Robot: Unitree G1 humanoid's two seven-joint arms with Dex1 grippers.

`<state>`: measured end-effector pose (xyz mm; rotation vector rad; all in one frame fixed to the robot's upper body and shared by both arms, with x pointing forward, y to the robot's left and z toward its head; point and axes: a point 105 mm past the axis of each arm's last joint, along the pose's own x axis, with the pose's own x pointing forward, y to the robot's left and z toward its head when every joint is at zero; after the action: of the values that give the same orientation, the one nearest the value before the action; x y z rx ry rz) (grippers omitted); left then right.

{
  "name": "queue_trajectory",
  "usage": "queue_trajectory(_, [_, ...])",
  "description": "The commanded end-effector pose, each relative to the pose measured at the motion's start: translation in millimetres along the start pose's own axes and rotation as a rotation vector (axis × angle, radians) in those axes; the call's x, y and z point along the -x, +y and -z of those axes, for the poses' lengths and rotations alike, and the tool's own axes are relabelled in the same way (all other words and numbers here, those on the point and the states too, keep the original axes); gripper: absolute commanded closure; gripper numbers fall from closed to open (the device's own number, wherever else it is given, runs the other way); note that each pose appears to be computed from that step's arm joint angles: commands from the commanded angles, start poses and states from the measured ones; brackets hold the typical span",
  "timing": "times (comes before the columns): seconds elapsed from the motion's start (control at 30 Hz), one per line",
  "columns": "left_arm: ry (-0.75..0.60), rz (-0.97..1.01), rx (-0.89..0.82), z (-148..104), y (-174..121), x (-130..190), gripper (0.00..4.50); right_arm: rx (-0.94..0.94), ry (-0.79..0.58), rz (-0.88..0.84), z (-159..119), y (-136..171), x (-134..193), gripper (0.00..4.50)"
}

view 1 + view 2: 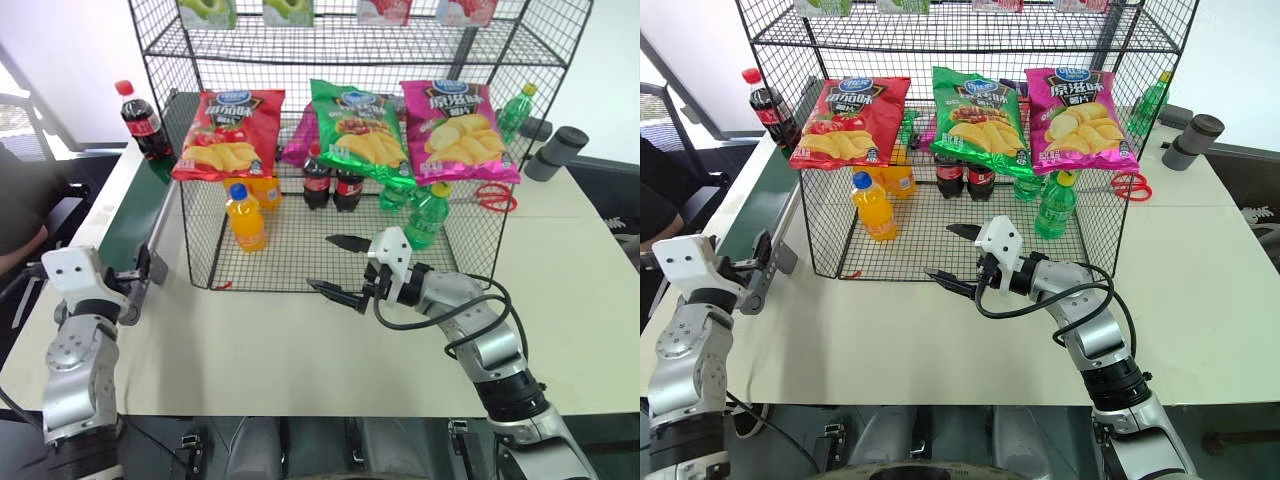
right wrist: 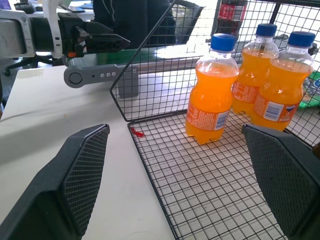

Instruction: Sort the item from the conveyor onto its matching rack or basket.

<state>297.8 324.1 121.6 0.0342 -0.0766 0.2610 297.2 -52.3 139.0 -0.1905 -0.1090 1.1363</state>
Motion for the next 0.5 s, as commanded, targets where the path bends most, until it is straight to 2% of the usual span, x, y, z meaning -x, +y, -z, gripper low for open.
queue_trajectory(0.03, [-0.031, -0.045, -0.046, -9.2, 11.0, -0.8, 0.00, 0.028, -0.045, -0.014, -13.0, 3.1, -1.8, 0.08])
queue_trajectory(0.5, [-0.038, -0.040, -0.027, -6.3, 16.1, 0.8, 0.00, 0.022, -0.046, -0.028, -11.1, 6.6, -3.1, 0.08])
